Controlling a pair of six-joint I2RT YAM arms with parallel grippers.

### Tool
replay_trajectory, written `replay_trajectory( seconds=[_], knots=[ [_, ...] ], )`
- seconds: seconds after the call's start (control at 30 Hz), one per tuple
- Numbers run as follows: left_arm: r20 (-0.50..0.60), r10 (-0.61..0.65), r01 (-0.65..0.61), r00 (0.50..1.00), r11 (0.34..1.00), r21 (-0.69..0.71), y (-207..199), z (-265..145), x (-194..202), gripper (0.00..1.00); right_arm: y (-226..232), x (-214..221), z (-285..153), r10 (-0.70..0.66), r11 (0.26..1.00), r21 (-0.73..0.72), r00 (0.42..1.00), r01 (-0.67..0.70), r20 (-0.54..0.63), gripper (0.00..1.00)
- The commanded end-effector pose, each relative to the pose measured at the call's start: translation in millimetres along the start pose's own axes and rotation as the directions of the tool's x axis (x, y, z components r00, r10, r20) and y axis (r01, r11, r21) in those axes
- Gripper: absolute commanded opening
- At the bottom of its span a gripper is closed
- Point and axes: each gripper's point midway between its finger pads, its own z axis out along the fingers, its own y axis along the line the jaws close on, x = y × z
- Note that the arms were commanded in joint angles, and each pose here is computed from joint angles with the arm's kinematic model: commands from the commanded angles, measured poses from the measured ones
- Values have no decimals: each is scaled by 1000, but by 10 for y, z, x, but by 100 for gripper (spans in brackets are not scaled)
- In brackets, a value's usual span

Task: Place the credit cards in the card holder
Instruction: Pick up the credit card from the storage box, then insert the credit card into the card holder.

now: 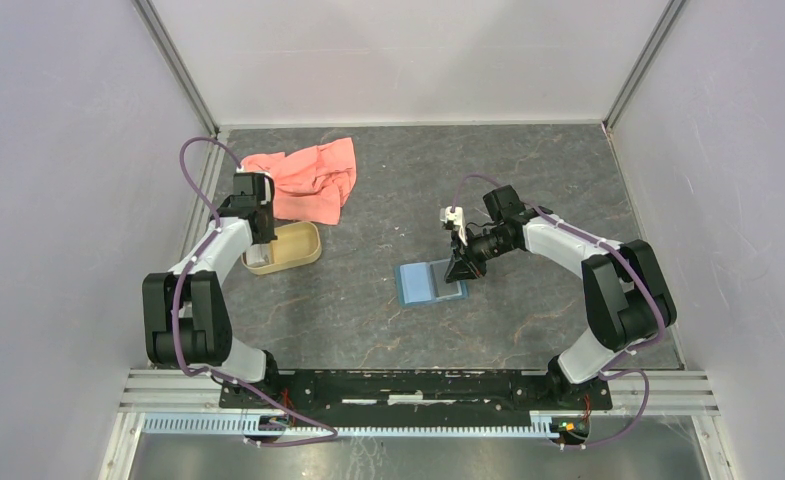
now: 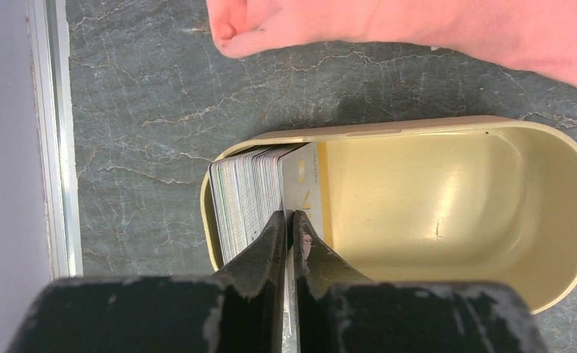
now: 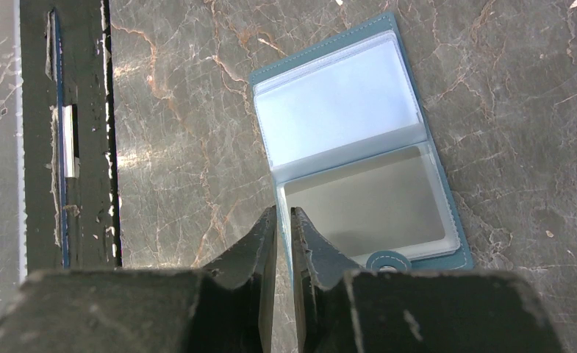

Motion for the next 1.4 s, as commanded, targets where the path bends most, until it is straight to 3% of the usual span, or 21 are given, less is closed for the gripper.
replay_trajectory(
  seconds=[0.0,0.17,0.5,0.7,0.8,0.9,1.03,1.27,1.37],
  knots=[
    [45,-1,1,999,1000,-4,51,-74,-130,9,-19,-140,-19,-44,999,-13,998,45,34,18],
    [57,-6,5,998,1000,17,21,-112,-162,2,-16,-143,-20,-45,999,-14,998,46,34,18],
    [100,-33,21,994,993,119,-125,-264,-267,2,-7,-145,-22,-49,999,-17,998,49,35,18],
    [139,-120,65,983,936,346,-492,-530,-428,2,-6,-162,-34,-58,998,-13,998,59,36,18],
    [144,-204,89,968,821,564,-864,-795,-521,2,-13,-180,-56,-75,997,-6,997,75,32,18],
    [112,-321,113,941,605,789,-1275,-1121,-604,2,-19,-213,-106,-96,995,12,995,96,35,18],
    [8,-417,143,909,329,933,-1717,-1517,-533,2,-38,-246,-193,-111,993,41,992,109,51,18],
    [-37,-375,96,926,139,986,-2527,-1914,-18,2,-100,-208,-245,-89,994,62,994,86,56,18],
    [-80,-368,130,926,113,985,-2738,-1889,205,2,-142,-173,-244,-64,996,72,997,61,50,18]
  ],
)
